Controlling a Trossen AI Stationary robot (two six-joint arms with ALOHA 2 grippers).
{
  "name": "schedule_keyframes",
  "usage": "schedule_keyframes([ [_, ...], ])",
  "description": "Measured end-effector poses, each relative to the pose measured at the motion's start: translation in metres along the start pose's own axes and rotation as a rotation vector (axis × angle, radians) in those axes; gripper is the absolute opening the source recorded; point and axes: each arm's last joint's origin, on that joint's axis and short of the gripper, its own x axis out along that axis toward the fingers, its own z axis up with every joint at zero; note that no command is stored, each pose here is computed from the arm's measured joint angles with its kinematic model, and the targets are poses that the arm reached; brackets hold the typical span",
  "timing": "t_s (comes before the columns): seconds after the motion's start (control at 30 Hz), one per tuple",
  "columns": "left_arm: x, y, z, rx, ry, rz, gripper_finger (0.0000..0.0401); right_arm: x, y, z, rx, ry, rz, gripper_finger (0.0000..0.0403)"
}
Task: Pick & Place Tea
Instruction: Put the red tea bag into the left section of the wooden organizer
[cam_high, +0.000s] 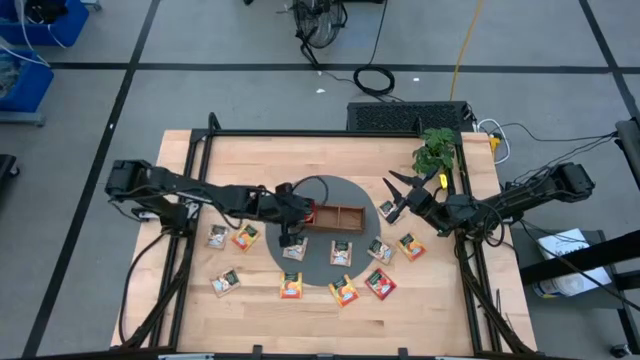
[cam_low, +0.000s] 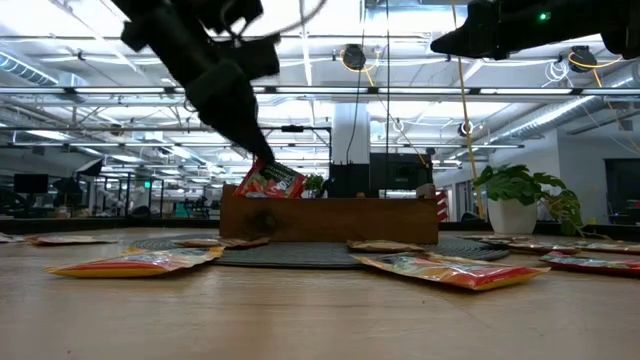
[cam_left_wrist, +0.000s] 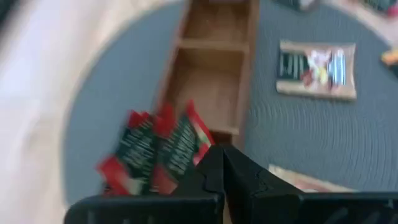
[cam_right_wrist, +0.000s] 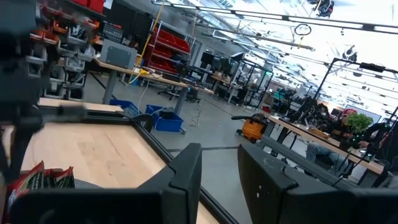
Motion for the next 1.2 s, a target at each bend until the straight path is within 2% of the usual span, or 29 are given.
schedule_keyframes([
  [0.23, 0.025, -0.002, -0.013, -0.019, 0.094, -0.017, 0.0003, 0.000, 0.000, 0.000, 0.001, 0.001, 0.000, 0.0091],
  [0.43, 0.027, -0.005, -0.014, -0.043, 0.098, 0.011, 0.0004, 0.000, 0.000, -0.001, -0.005, 0.004, 0.003, 0.0091],
  [0.63, 0.025, -0.004, -0.014, -0.009, 0.089, 0.123, 0.0002, 0.000, 0.001, -0.001, -0.011, 0.009, 0.005, 0.0091],
  [0.7, 0.026, -0.001, -0.015, -0.018, 0.108, 0.130, 0.0002, 0.000, 0.001, -0.002, -0.013, 0.009, 0.006, 0.0091],
  [0.9, 0.027, 0.002, -0.018, -0.069, 0.143, 0.052, 0.0002, 0.000, 0.001, -0.002, -0.013, 0.010, 0.006, 0.0091],
  [1.07, 0.026, -0.007, -0.018, -0.053, 0.148, -0.066, 0.0002, 0.000, 0.001, -0.001, -0.012, 0.009, 0.005, 0.0091],
  [1.2, 0.025, -0.011, -0.019, -0.043, 0.152, -0.092, 0.0003, 0.000, 0.001, -0.001, -0.011, 0.008, 0.005, 0.0091],
])
